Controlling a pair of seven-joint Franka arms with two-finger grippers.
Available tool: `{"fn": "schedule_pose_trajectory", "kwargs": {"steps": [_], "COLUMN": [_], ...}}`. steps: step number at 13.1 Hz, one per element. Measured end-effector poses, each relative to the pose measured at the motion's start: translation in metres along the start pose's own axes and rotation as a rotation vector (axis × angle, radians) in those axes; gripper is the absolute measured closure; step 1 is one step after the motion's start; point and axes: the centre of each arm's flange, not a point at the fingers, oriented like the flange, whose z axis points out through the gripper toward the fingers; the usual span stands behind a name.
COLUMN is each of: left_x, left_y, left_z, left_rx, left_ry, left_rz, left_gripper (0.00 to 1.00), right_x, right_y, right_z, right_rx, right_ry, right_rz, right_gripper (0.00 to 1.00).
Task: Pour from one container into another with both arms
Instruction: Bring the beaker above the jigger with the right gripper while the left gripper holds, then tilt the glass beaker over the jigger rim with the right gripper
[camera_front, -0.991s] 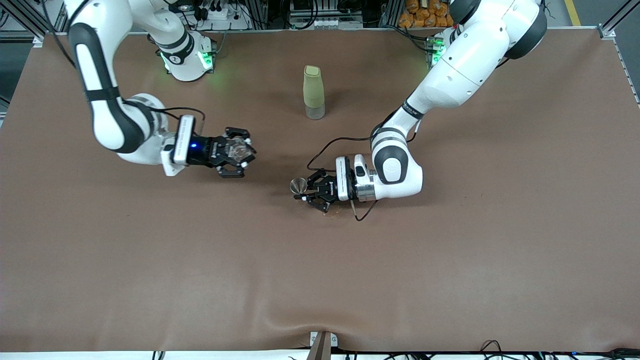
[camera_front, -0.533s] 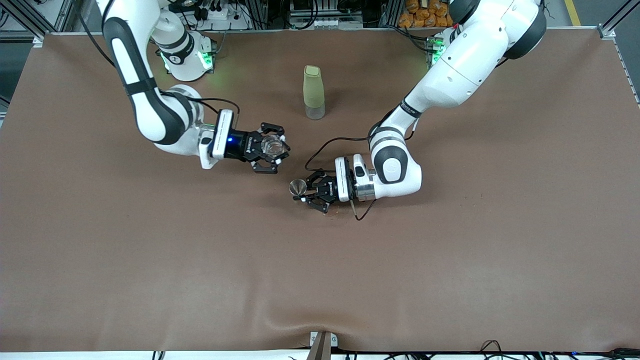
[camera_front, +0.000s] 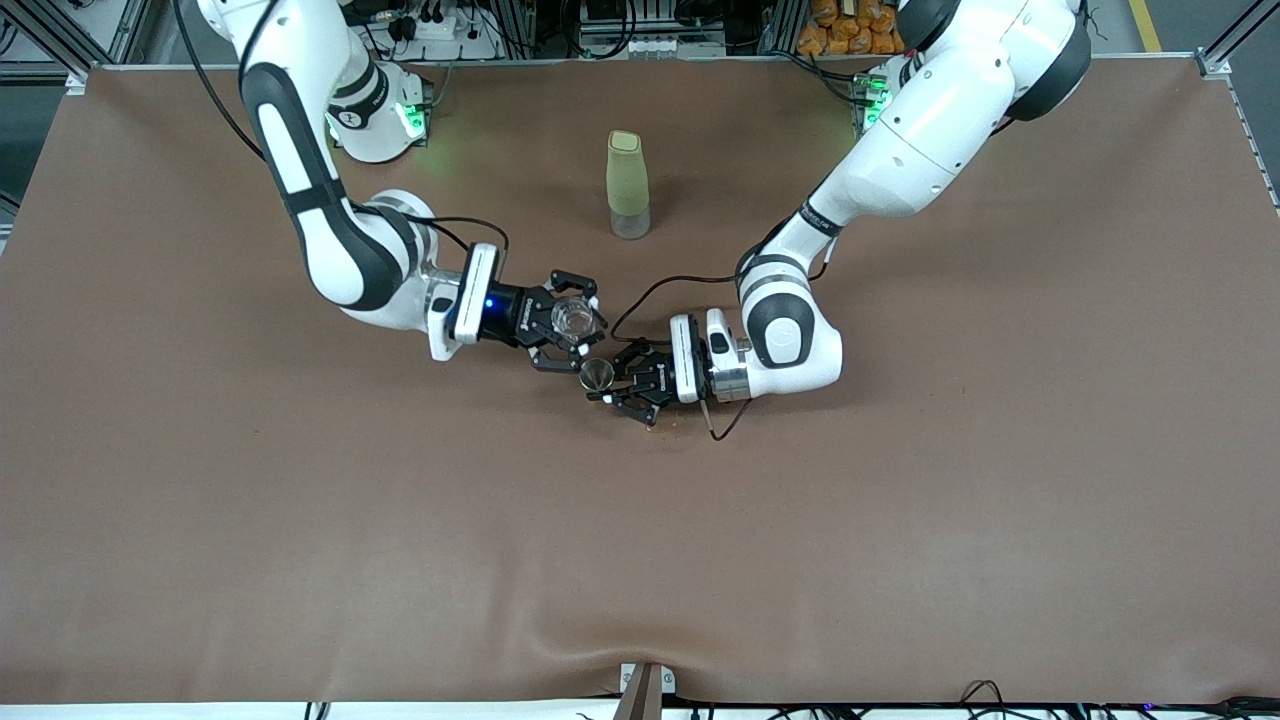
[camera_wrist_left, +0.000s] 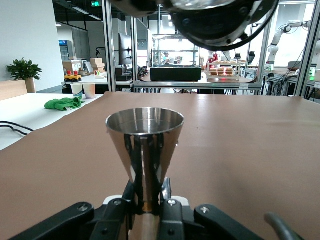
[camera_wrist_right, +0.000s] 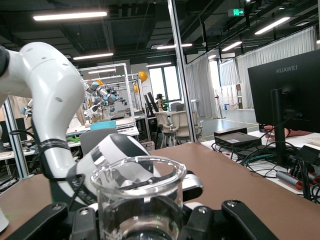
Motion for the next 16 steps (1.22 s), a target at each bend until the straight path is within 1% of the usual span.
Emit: {"fn": "schedule_pose_trajectory", "kwargs": {"steps": [3,8,16], "left_x": [-0.002,-0.005,-0.019], "left_y": [0.001,0.0,0.001], "left_z": [0.0,-0.002,-0.003], "left_rx": [0.0,0.004,0.004], "left_ry": [-0.003,-0.008,-0.019], "left_rz": [0.003,0.001,-0.014], "left_gripper": [0.79,0.79,0.79], "right_x": [-0.015,-0.033,-0.044], "right_y": [0.01,0.007,-0.013], "right_z": [0.007,0.007,0.02], "right_rx": [-0.003,-0.001,0.035], "right_ry": [-0.009,-0.028,-0.037], "right_rz": [0.007,0.029,0.054], "right_gripper": [0.86,0.86,0.86]}}
